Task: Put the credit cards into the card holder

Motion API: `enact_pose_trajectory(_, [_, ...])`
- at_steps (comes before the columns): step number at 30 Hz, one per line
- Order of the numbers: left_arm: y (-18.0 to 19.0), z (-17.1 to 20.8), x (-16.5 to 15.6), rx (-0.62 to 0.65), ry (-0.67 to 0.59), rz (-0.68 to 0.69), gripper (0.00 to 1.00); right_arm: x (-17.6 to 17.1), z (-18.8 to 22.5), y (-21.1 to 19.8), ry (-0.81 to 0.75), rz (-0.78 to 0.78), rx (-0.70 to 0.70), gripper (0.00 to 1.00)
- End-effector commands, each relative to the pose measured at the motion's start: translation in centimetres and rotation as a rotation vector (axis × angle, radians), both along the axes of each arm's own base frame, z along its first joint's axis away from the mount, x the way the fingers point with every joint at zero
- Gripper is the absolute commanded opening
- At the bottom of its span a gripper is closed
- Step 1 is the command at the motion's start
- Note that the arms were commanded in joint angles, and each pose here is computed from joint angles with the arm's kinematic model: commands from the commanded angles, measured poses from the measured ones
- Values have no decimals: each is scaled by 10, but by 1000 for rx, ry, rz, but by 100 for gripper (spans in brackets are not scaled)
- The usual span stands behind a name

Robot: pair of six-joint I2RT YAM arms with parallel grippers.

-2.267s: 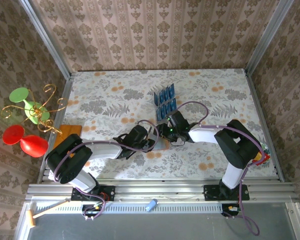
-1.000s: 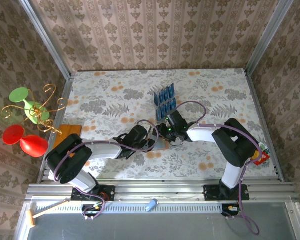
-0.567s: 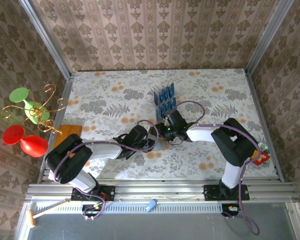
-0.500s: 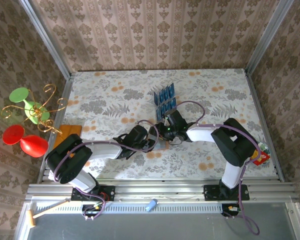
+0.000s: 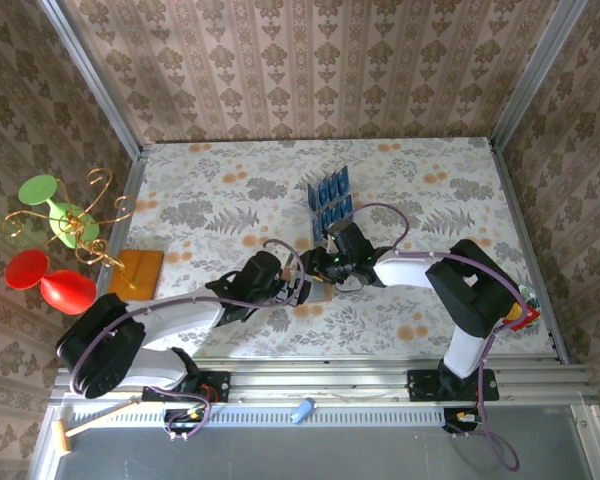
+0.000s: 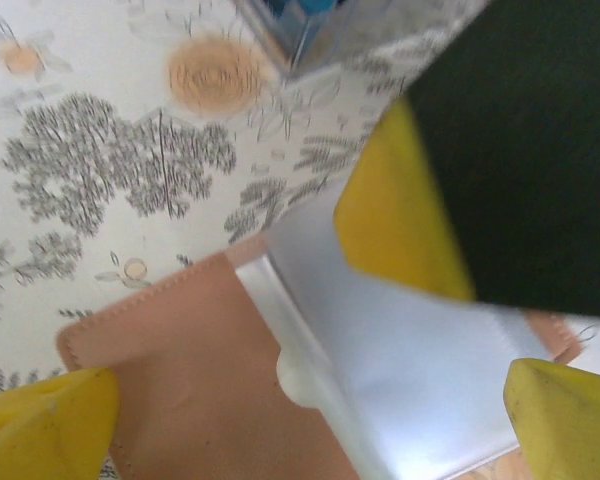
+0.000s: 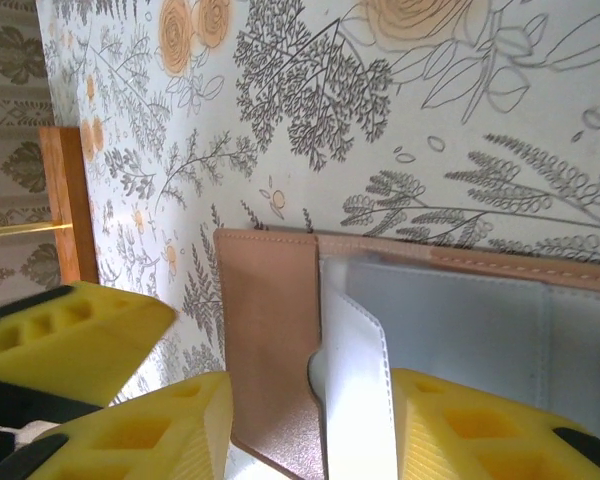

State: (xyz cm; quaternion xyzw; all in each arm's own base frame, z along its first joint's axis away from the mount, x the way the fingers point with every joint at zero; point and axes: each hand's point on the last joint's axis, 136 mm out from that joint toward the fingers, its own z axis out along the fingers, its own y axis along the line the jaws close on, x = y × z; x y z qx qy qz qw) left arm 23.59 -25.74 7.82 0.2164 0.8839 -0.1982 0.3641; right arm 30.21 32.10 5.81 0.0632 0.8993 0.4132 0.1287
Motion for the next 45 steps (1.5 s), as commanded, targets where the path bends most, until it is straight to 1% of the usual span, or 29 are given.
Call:
enact_pose_trajectory(1, [12,8,1,8,-41,23,100,-3,13,10,-6,18,40,45])
enact_pose_trajectory(5, [25,27,6,-18,-93,77,100,-6,20,16,-14,22,49,47])
enact_pose_trajectory(9, [47,46,14,-50,-121,160,100,-8,25,26,-23,37,37,51])
enact_pose_trajectory(12, [61,58,20,-85,-124,216,100,-9,24,37,-22,53,27,53])
enact_pose_trajectory(16, [73,66,30,-122,-97,276,100,-12,15,55,-11,71,8,55])
enact_pose_trajectory(22, [80,62,38,-144,-52,309,100,-12,-10,68,22,71,-24,55])
enact_pose_trajectory(26, [80,59,40,-153,-34,311,100,-9,-15,73,35,73,-26,55])
enact_pose_trajectory(29, [81,55,41,-153,-19,311,100,-8,-10,76,31,85,-19,55])
enact_pose_trajectory(33, [81,51,40,-149,-4,303,100,-8,11,74,-8,98,-16,55])
enact_pose_trajectory(36, [80,48,38,-147,9,299,100,-10,24,68,-38,103,-39,56])
enact_pose_trajectory(40, [79,44,37,-140,28,293,100,-13,29,57,-56,104,-73,55])
enact_pose_trajectory(43, [79,41,37,-133,40,291,100,-15,25,48,-59,94,-97,53])
enact_pose_trajectory(45, [78,38,36,-126,49,289,100,-17,19,45,-51,90,-99,48])
